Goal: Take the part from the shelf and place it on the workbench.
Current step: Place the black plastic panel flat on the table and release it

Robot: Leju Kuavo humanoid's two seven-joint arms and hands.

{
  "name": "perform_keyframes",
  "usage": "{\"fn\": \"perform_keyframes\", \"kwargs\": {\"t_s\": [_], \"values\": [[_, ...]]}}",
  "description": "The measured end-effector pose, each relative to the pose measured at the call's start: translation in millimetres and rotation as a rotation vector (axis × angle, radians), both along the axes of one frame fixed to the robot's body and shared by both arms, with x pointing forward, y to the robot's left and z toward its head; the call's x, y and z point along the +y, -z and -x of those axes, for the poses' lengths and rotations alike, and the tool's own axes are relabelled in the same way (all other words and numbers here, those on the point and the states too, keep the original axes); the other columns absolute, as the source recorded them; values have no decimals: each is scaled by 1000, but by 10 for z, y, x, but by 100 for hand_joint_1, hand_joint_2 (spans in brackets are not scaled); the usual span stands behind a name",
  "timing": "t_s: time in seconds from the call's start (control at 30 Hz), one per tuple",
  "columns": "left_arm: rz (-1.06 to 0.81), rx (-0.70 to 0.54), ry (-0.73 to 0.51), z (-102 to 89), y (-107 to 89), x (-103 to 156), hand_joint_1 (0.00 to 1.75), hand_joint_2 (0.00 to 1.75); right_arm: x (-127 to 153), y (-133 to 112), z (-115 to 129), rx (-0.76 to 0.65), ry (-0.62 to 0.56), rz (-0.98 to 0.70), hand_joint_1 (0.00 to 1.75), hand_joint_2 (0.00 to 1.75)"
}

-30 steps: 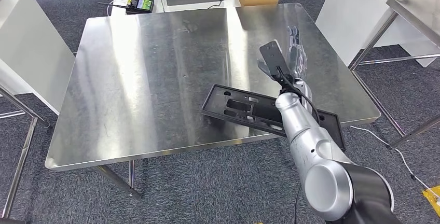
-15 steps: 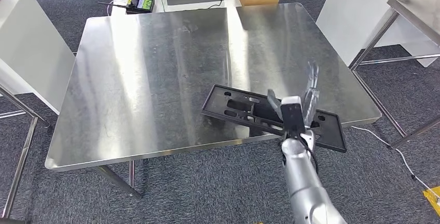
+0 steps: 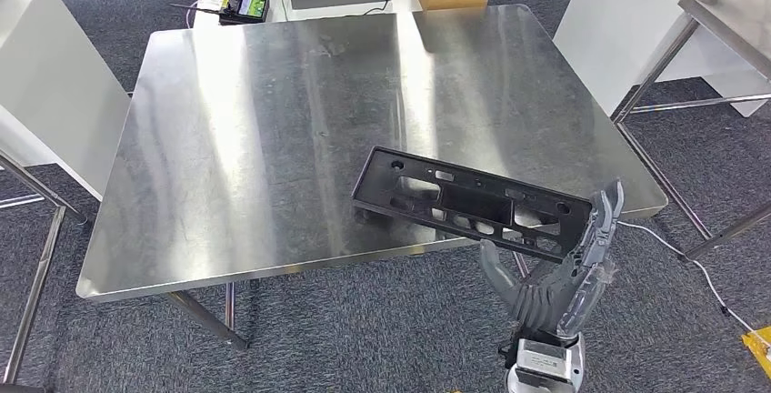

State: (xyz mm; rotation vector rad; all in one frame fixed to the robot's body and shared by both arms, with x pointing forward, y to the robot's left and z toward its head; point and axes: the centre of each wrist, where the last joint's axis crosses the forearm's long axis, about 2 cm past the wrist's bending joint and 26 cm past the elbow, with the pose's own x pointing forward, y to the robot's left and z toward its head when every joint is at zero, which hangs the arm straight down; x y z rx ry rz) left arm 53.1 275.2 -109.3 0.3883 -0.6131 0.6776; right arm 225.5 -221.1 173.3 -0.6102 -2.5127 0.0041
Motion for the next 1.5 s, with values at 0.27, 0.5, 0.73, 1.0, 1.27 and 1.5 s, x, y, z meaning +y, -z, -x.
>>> {"fn": "perform_keyframes", "kwargs": {"t_s": [0.27,0.5,0.73,1.0,1.27,1.5], "values": [[62,49,-90,-6,-2,-34,0,0,153,211,17,165,-279,-15,0,175],[84,46,-161,-25,-6,-57,0,0,361,531,-103,305,-399,4,0,175],[102,50,-248,-29,-9,-105,0,0,515,703,-145,388,-523,-14,0,175],[110,53,-314,-11,-10,-170,0,0,607,805,-154,434,-588,-8,0,175],[113,55,-319,-3,-11,-188,0,0,643,895,-130,470,-604,7,0,175],[114,53,-317,-12,-12,-191,0,0,646,933,-128,486,-604,12,0,175]]}}
